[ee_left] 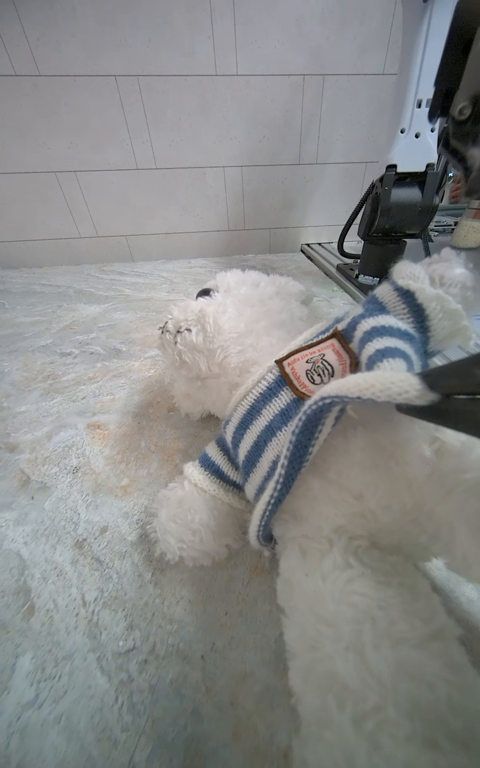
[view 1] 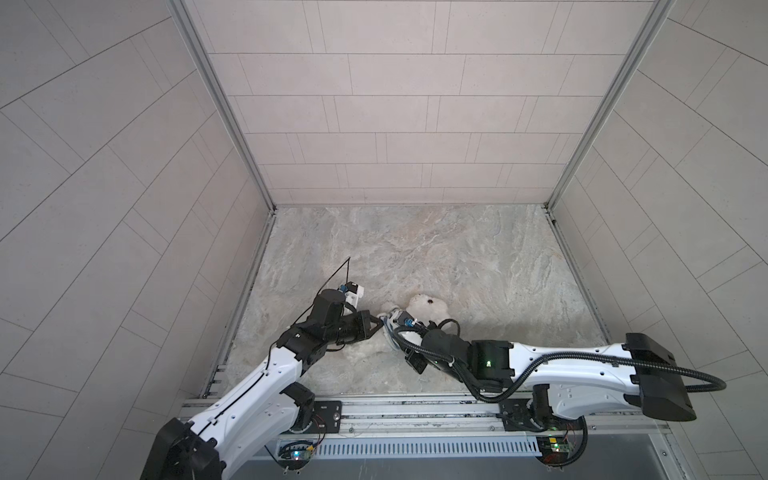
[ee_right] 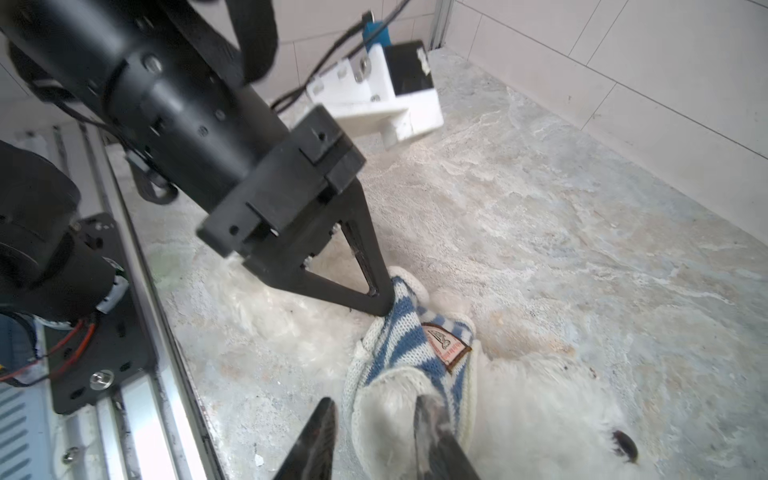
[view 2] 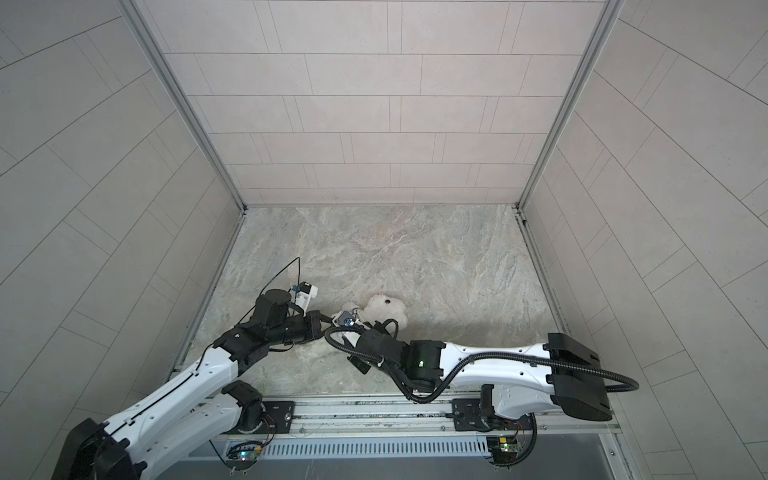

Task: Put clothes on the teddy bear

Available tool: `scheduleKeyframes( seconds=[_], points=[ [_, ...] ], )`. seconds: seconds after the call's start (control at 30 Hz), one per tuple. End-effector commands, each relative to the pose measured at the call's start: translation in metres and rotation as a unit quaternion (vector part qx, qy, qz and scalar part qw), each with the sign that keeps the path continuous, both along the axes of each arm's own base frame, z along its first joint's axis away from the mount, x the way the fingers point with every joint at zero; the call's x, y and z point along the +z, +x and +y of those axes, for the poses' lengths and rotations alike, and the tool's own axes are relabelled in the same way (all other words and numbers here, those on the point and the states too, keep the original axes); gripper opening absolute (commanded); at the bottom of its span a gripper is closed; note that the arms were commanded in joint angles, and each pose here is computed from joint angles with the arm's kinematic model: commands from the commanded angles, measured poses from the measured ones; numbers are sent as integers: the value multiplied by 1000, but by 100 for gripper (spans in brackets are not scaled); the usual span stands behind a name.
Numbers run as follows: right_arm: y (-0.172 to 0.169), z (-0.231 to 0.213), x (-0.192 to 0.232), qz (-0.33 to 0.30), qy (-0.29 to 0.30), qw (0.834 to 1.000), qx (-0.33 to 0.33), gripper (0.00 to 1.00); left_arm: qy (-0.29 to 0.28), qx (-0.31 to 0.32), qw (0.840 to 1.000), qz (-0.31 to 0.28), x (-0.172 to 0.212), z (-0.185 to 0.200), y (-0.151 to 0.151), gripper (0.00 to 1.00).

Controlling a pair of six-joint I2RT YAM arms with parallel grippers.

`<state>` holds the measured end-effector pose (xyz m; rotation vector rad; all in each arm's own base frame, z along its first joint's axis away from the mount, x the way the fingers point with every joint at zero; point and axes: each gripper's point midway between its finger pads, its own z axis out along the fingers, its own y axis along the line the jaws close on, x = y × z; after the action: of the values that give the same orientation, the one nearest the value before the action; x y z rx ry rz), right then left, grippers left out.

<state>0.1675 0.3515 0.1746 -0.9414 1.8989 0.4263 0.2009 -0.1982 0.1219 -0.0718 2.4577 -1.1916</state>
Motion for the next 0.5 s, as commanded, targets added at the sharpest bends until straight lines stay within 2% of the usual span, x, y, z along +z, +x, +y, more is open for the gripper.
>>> scheduleKeyframes(
  seconds=[0.0, 0.27, 0.47],
  points=[
    [11, -6, -4, -23, -39, 999, -25, 35, -9, -1, 1000, -7, 1, -2, 1, 0],
    [18, -10, -15, -22, -73, 997, -34, 34, -10, -1, 1000, -3, 0, -4, 2, 0],
    [22, -14, -13, -32, -76, 996, -45, 12, -12, 3, 1000, -4, 1, -3, 1, 0]
  ],
)
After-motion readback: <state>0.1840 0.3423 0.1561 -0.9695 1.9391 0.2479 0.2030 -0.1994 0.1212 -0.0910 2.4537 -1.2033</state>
